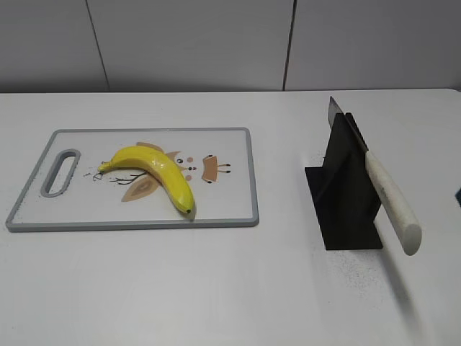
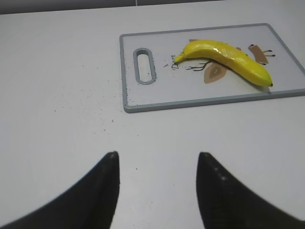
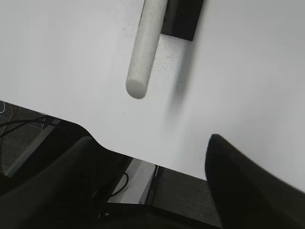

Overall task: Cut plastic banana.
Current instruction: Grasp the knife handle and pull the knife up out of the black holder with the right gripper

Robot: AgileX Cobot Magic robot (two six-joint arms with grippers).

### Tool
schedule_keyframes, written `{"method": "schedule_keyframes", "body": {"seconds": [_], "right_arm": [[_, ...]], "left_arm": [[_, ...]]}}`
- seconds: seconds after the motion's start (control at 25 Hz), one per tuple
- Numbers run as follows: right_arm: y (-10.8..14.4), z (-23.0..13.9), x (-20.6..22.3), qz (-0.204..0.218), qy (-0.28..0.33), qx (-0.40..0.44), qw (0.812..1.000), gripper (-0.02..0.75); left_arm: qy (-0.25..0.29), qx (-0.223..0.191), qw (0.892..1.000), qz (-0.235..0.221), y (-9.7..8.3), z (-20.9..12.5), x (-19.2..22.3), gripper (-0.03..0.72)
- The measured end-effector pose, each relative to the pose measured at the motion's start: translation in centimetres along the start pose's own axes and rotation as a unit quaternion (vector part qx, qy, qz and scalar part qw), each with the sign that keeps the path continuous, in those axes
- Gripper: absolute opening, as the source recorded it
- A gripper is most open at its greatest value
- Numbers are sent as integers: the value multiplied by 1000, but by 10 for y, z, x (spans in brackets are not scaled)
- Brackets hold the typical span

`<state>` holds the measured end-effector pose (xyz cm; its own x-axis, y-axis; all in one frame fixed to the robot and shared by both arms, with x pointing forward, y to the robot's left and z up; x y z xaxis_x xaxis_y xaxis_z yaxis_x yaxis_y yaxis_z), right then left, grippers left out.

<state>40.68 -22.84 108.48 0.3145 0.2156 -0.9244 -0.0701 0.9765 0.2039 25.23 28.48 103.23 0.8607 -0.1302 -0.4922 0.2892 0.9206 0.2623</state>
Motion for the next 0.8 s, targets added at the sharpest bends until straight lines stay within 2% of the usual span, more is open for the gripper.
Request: {"method": "schedule_keyframes", "body": {"seconds": [0.44,0.56,0.8], "right_arm": [[12,58,87,-33,75,42,996,540],[11,64,115,-47,110,46,992,533],[6,62,155,-72,168,52,982,465]], "left_arm": [[0,0,1000,0,0,0,0,506],[0,0,1000,0,0,0,0,506],[0,0,1000,0,0,0,0,506]]}}
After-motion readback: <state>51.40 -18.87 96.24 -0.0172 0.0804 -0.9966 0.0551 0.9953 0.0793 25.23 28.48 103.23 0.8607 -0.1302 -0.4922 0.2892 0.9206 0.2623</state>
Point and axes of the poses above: a point on each arm's last joint axis where the gripper is mounted, x pointing out along that axis toward the gripper, y along the wrist's bending axis when the last joint is at zero, z = x × y, the point moved 2 cm from there along x, pointing out along that axis toward the gripper, and after that the axes turned 12 degrees about x, right-handed, at the moved point
